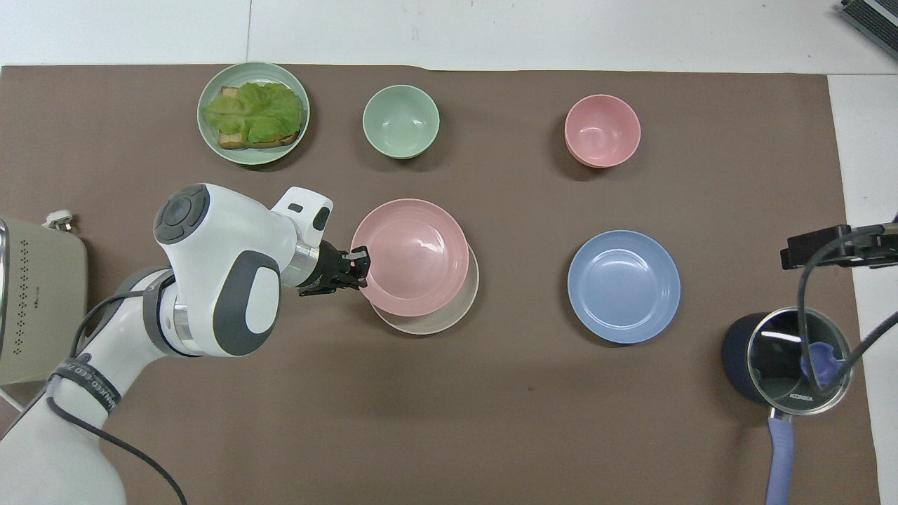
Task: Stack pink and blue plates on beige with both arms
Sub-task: 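Lift the pink plate with the left gripper and carry it onto the beige plate, then open the left gripper and withdraw it to the rest pose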
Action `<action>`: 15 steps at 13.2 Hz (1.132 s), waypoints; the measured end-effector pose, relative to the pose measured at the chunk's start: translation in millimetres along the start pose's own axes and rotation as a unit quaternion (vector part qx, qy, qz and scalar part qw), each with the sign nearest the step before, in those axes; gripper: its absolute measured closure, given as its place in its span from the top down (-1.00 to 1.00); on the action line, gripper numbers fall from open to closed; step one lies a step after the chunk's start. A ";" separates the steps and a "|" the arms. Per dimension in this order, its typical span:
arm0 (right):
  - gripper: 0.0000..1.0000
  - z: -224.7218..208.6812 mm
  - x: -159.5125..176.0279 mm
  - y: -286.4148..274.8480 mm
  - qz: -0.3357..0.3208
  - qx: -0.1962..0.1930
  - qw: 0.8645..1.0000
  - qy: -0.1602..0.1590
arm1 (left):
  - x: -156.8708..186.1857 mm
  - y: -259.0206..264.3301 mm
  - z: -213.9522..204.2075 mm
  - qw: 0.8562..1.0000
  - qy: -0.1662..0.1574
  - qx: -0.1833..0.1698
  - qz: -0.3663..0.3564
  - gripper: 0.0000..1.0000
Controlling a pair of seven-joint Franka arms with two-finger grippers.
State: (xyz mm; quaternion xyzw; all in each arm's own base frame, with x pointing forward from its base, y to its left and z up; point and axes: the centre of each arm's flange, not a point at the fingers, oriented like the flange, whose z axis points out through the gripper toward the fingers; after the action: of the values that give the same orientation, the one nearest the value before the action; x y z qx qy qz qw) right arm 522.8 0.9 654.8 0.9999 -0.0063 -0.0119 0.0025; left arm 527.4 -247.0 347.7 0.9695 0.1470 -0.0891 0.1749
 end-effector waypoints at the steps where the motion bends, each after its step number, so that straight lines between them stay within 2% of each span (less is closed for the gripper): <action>1: 1.00 0.0 0.0 0.0 0.000 0.000 1.000 0.000 | -1.0 1.8 0.4 1.000 0.002 -0.001 0.002 -0.49; 3: 1.00 0.0 0.0 0.0 0.000 0.000 1.000 0.000 | -5.2 7.5 2.5 1.000 0.003 -0.001 0.008 -0.08; 6: 1.00 0.0 0.0 0.0 0.000 0.000 1.000 0.000 | -3.2 4.2 0.0 1.000 0.001 0.002 0.006 0.64; 7: 1.00 0.0 0.0 0.0 0.000 0.000 1.000 0.000 | 1.2 -3.2 -4.5 1.000 -0.002 0.014 0.008 0.91; 8: 1.00 0.0 0.0 0.0 0.000 0.000 1.000 0.000 | 9.8 -13.7 -16.0 0.999 0.001 0.036 0.015 1.00; 10: 1.00 0.0 0.0 0.0 0.000 0.000 1.000 0.000 | 35.1 -40.8 -57.0 0.997 0.010 0.077 0.029 1.00; 13: 1.00 0.0 0.0 0.0 0.000 0.000 1.000 0.000 | 67.4 -89.8 -131.9 0.990 0.015 0.117 0.072 1.00; 15: 1.00 0.0 0.0 0.0 0.000 0.000 1.000 0.000 | 80.0 -124.5 -180.8 0.985 0.033 0.137 0.097 1.00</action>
State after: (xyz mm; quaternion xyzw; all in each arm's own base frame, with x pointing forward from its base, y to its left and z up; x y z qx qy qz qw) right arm 522.8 0.9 654.8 0.9999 -0.0063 -0.0119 0.0025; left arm 585.3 -49.2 457.7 0.9963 0.0441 -0.0588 0.0437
